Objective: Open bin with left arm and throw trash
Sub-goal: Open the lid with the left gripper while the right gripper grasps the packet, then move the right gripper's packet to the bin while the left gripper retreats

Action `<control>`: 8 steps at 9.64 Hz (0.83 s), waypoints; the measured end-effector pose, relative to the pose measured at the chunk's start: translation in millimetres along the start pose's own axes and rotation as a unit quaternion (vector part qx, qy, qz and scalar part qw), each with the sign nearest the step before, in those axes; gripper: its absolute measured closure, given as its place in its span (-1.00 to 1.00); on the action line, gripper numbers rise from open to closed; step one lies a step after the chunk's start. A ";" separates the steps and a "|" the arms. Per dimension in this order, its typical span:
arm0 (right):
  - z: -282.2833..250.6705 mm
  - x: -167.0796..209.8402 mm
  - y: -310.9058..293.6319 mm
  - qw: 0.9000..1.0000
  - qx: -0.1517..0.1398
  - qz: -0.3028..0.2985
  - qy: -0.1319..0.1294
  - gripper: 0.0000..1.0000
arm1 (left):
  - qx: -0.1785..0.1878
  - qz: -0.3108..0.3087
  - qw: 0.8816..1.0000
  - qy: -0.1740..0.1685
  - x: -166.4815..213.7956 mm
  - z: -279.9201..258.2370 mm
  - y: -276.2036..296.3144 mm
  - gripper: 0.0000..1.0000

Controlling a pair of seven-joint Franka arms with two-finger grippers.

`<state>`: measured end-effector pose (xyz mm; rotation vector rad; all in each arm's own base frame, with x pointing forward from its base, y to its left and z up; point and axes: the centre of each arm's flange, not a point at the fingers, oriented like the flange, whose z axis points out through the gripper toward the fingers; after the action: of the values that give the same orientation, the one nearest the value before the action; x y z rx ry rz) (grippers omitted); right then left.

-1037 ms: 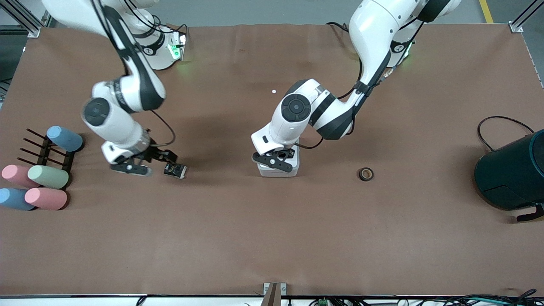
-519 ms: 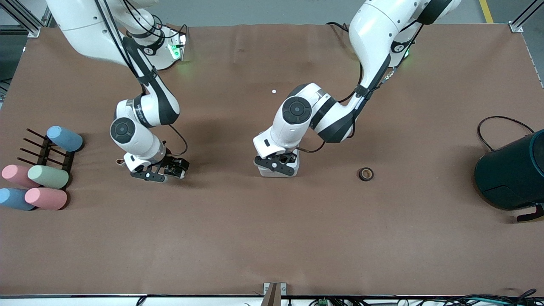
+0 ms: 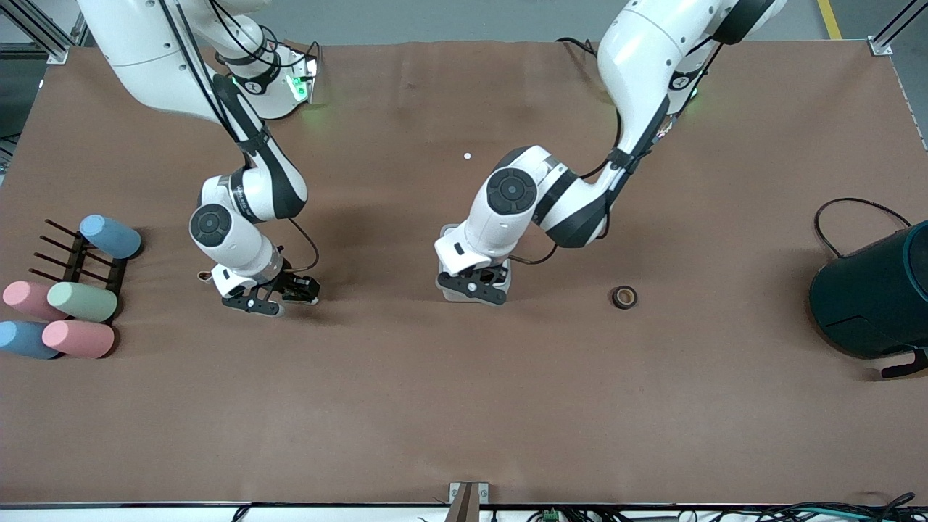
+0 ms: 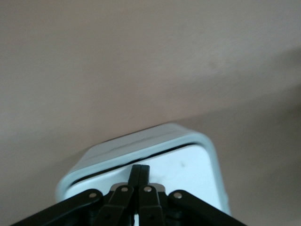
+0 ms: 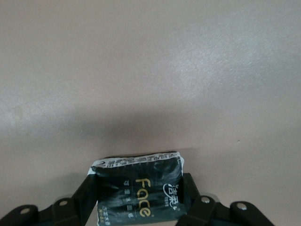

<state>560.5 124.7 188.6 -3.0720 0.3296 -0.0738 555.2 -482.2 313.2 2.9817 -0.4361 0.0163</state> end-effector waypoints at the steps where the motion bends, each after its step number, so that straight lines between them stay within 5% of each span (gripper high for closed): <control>1: 0.7 1.9 2.0 1.000 0.000 0.002 0.001 -0.43 | 0.020 0.003 0.999 -0.028 -0.6 -25.7 -20.6 0.98; 3: -1.7 5.1 2.3 1.000 0.001 0.003 0.004 -0.01 | 0.039 0.043 0.996 -0.067 3.4 -70.5 -84.5 0.97; 6: -23.2 21.9 -3.6 1.000 0.002 0.027 0.003 0.29 | 0.036 0.074 0.990 -0.114 0.4 -41.6 -176.5 0.82; 8: -103.4 58.6 -33.1 0.997 -0.008 0.066 -0.030 0.31 | 0.029 0.099 0.989 -0.111 -12.9 -7.2 -219.0 0.25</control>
<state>619.2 139.9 296.0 -3.0506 0.5306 0.0277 605.4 -269.5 292.6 2.9949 -0.7673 -0.2903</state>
